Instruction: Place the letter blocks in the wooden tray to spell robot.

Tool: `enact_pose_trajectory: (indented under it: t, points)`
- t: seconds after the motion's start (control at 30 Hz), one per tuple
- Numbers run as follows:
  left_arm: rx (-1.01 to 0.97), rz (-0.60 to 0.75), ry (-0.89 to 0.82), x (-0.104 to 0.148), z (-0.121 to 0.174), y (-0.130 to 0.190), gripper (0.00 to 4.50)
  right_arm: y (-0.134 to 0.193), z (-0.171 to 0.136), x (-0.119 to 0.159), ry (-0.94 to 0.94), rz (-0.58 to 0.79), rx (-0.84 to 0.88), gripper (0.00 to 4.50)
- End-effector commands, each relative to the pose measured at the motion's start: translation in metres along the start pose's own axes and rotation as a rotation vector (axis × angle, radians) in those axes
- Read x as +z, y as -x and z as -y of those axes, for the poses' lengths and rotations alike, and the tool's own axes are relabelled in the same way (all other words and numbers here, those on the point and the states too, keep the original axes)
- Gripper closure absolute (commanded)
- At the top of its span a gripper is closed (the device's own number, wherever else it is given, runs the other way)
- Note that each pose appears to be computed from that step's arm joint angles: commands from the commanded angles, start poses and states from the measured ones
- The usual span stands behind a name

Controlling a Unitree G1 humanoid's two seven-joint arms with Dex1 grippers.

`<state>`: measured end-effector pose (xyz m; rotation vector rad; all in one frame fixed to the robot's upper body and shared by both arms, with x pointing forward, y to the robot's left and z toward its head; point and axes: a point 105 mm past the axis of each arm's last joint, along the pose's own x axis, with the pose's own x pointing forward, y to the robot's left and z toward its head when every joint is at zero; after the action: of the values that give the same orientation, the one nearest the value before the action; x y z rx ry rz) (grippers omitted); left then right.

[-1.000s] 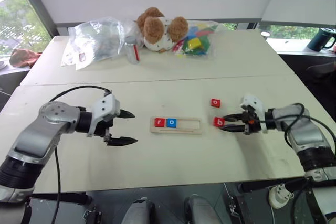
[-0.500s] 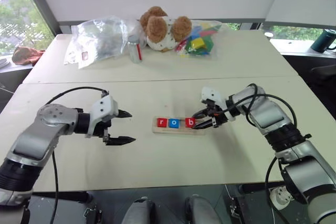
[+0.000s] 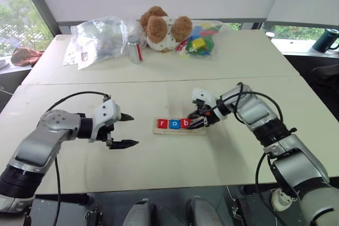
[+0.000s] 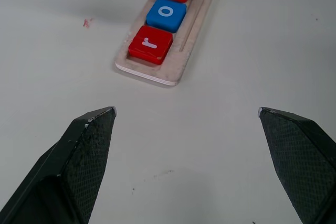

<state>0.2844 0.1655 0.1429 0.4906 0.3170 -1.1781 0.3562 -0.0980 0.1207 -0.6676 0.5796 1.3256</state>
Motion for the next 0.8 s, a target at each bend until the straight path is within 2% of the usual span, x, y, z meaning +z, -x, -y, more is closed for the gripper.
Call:
enact_pose_trajectory:
  t: [0.03,0.43,0.8]
  points:
    - [0.015,0.022,-0.042,0.009,0.0,0.002,0.0,0.0,0.002,0.014,0.042,0.019,-0.007,3.39]
    - [0.026,0.026,-0.039,0.009,0.0,-0.001,0.0,0.006,-0.001,0.015,0.086,0.003,0.009,3.39]
    - [0.028,0.035,-0.044,0.011,-0.001,-0.003,0.0,-0.009,-0.005,0.015,0.097,-0.005,0.026,3.39]
